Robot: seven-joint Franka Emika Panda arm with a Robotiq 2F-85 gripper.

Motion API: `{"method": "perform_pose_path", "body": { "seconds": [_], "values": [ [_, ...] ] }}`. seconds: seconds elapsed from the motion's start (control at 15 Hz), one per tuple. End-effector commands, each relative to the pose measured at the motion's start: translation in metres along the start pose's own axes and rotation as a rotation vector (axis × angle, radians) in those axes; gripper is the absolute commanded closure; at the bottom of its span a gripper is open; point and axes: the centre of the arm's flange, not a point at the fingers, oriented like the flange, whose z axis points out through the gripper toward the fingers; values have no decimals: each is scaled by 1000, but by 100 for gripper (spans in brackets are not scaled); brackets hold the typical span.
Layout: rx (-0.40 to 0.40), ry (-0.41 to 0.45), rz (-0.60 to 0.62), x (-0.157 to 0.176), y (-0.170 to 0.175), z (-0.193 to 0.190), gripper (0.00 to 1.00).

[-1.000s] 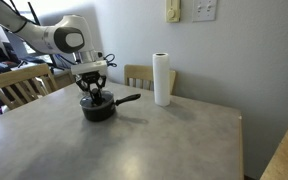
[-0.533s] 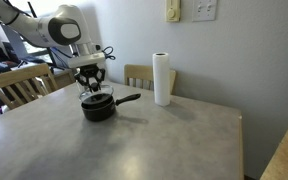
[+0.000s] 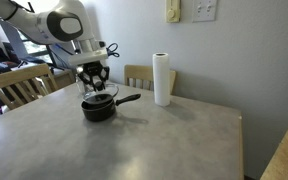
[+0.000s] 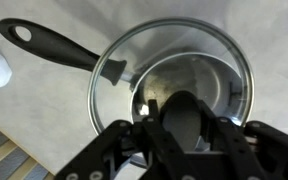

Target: Take the lid off the pot and put in on the table

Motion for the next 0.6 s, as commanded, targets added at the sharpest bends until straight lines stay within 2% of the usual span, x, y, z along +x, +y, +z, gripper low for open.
{"method": "perform_pose_path", "body": {
  "seconds": [0.0,0.53],
  "values": [
    [-33,-10,37,-46,9,-14,85],
    [-54,-36,52,-176,67,-6,85]
  ]
}}
